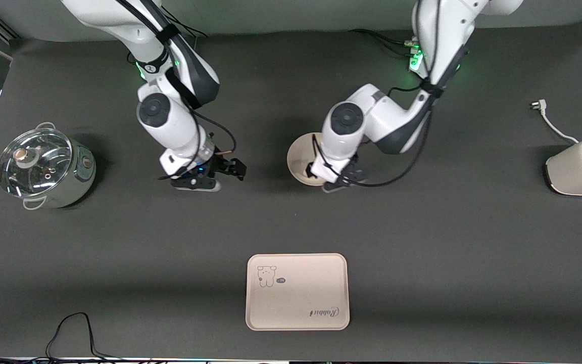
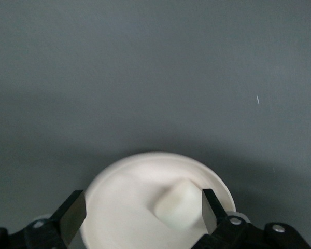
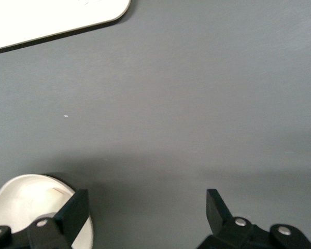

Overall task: Place bun in plate and plate on tray
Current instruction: 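Grasp the plate rim with the right gripper while the left withdraws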

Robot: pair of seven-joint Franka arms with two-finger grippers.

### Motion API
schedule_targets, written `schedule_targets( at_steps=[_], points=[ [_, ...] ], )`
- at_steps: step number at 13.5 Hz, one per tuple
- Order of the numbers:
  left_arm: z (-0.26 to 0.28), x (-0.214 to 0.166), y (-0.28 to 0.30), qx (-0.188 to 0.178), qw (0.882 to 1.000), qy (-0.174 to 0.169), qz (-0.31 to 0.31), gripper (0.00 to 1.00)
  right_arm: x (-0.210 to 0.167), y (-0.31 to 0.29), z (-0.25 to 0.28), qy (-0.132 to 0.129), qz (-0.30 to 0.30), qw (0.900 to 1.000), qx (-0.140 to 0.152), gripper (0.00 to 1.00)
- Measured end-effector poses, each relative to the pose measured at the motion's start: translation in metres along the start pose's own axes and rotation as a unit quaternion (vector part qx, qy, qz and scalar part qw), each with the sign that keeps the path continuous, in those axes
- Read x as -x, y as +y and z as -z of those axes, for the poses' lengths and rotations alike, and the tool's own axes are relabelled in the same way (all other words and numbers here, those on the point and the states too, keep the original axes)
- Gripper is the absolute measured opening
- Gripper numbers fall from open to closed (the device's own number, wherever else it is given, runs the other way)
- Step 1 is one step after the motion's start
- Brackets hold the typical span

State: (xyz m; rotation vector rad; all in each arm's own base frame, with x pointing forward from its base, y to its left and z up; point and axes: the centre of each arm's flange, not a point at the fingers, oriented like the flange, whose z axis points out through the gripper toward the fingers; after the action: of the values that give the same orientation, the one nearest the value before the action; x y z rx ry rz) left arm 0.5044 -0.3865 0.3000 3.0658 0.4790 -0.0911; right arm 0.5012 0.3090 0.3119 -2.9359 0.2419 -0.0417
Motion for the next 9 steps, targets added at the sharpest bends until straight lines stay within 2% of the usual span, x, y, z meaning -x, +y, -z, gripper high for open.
schedule_targets(
  at_steps=[2, 5, 7, 9],
  points=[
    [0.046, -0.054, -0.044, -0.012, 1.000, 0.006, -0.011, 1.00, 0.015, -0.018, -0.029, -0.003, 0.004, 1.000, -0.017, 1.00],
    [0.116, -0.110, -0.120, -0.025, 0.999, 0.016, -0.044, 1.00, 0.051, -0.054, -0.071, -0.004, -0.001, 0.999, -0.044, 1.00],
    [0.145, -0.137, -0.174, -0.024, 0.997, 0.012, -0.073, 1.00, 0.080, -0.073, -0.096, -0.010, 0.006, 0.999, -0.046, 1.00],
    [0.159, -0.155, -0.221, -0.034, 0.995, 0.005, -0.089, 1.00, 0.100, -0.084, -0.108, -0.004, 0.011, 0.999, -0.033, 1.00]
  ],
)
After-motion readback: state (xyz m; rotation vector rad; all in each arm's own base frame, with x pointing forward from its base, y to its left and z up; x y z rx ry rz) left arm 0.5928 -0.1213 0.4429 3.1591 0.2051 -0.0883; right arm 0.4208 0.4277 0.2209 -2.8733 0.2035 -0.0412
